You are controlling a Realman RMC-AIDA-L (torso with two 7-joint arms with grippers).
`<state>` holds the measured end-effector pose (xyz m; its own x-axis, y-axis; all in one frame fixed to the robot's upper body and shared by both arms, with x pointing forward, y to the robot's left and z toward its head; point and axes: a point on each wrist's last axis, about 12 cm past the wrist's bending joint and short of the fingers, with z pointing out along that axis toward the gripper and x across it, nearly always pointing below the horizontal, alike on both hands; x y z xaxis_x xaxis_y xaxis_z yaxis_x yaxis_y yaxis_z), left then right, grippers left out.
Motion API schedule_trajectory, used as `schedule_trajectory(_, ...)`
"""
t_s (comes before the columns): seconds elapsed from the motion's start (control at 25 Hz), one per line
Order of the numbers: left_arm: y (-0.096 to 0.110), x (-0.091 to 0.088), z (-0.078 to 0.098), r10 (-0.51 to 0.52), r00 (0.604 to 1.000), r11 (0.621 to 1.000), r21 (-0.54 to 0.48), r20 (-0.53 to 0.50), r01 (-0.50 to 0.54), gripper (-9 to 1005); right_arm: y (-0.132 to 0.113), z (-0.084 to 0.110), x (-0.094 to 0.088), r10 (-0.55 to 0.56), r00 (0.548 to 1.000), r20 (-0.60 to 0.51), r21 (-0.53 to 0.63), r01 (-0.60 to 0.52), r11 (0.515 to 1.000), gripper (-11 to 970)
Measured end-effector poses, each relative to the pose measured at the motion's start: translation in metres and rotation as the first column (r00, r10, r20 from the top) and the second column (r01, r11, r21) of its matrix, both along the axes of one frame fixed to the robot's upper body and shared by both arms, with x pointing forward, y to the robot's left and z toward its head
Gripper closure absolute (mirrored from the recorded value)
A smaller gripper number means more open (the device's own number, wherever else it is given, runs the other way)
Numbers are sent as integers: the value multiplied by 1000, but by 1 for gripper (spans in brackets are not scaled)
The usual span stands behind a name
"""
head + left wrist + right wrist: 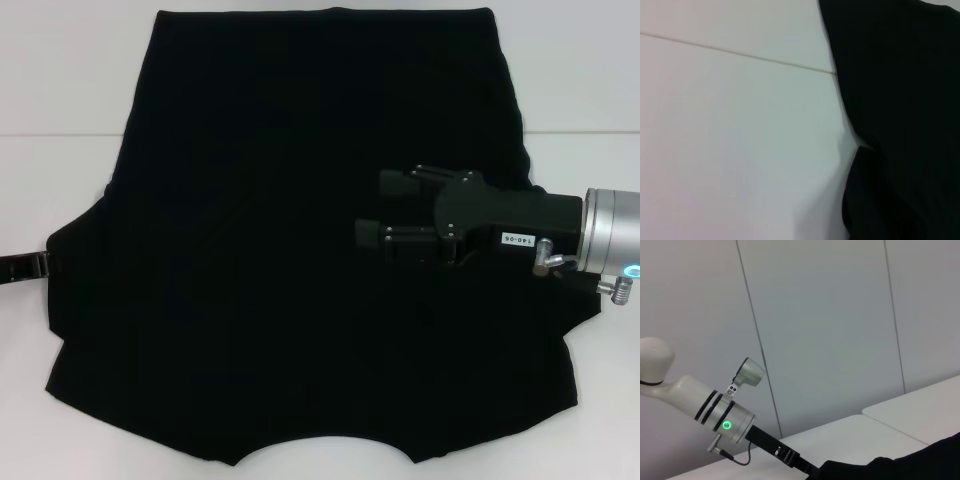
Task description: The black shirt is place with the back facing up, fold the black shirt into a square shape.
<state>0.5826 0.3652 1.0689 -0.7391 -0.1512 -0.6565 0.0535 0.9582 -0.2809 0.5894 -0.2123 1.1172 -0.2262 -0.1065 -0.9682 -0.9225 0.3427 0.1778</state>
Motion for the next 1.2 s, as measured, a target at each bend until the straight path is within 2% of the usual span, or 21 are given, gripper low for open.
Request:
schedule_trajectory(0.12,0,-1,-1,-5,1000,1000,1,-3,5,840,0,0,0,0,1000,0,0,0,1000,60)
schedule_trajectory(0.4,4,-3,-1,6,1000,1000,4,-1,-6,981,-1,-1,0,-7,1000,-3,-1,7,1000,60)
schedule_trajectory(1.2,28,-12,5,84,996,996,8,22,-85,976,4,-6,-1,-19,1000,-26,22,19,1000,60)
